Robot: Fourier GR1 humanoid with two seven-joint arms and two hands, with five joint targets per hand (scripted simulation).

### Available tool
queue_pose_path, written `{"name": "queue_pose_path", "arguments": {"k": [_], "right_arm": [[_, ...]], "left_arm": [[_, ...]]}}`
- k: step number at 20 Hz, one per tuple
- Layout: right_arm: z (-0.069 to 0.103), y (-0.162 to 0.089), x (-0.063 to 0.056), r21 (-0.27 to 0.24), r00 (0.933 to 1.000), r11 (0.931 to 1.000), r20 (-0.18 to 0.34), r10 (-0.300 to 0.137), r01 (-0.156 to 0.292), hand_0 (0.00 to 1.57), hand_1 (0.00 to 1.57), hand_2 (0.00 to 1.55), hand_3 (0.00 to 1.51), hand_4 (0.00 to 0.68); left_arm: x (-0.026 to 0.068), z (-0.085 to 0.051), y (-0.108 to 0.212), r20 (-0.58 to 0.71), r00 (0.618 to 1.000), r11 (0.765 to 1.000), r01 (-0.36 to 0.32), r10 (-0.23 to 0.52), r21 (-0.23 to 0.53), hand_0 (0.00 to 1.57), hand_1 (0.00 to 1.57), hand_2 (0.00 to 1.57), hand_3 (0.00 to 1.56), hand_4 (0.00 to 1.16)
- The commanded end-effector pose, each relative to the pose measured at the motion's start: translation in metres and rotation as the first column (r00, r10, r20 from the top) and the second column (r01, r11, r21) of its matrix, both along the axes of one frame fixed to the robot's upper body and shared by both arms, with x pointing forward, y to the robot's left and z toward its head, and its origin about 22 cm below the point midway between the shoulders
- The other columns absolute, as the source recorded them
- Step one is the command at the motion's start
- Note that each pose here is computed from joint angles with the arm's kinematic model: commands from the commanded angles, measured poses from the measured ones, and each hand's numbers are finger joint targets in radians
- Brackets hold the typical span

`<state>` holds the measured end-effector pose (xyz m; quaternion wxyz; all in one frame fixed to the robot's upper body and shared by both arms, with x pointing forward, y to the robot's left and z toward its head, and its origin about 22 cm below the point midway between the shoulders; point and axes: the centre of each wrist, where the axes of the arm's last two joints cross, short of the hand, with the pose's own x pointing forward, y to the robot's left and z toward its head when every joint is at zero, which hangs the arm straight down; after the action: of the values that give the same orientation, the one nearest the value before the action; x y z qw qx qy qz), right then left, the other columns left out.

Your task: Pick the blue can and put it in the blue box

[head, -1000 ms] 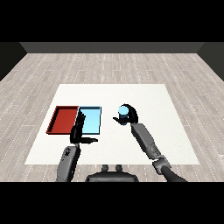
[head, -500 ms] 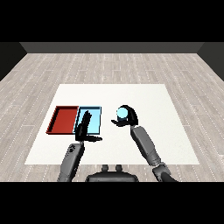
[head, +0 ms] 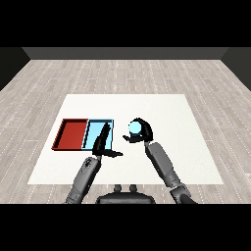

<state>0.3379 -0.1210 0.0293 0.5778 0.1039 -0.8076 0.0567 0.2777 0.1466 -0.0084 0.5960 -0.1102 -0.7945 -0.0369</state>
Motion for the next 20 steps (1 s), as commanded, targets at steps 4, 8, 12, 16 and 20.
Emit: {"name": "queue_pose_path", "arguments": {"k": [4,8,12,16,20], "right_arm": [[-0.004,-0.004,-0.001,0.002,0.9997,0.9997,-0.005,0.025,-0.025,1.42,1.42,1.45,1.42,0.66],[0.019,0.008,-0.007,0.0,0.9989,0.9995,0.034,0.033,-0.033,1.41,1.41,1.45,1.41,0.665],[0.026,0.011,-0.003,0.02,0.9974,0.9985,0.052,0.051,-0.052,1.4,1.4,1.44,1.4,0.674],[0.0,0.013,-0.031,-0.004,0.9949,0.9958,0.042,0.092,-0.092,1.4,1.4,1.45,1.41,0.682],[0.004,0.038,-0.04,0.023,0.9946,0.9958,0.055,0.088,-0.089,1.4,1.4,1.45,1.41,0.677]], "left_arm": [[0.0105,-0.025,-0.022,-0.058,0.998,1.0,0.021,-0.021,0.012,0.0,0.0,0.0,0.0,0.0],[0.0038,-0.017,-0.022,-0.071,0.997,1.0,0.027,-0.026,0.014,0.0,0.0,0.0,0.0,0.0],[0.013,-0.018,-0.028,-0.1,0.995,0.998,0.031,-0.025,0.053,0.0,0.0,0.0,0.0,0.0],[0.0273,-0.009,-0.039,-0.115,0.992,0.998,0.048,-0.045,0.027,0.0,0.0,0.0,0.0,0.0],[0.0244,-0.015,-0.037,-0.128,0.992,0.999,0.03,-0.024,0.045,0.0,0.0,0.0,0.0,0.0]]}}
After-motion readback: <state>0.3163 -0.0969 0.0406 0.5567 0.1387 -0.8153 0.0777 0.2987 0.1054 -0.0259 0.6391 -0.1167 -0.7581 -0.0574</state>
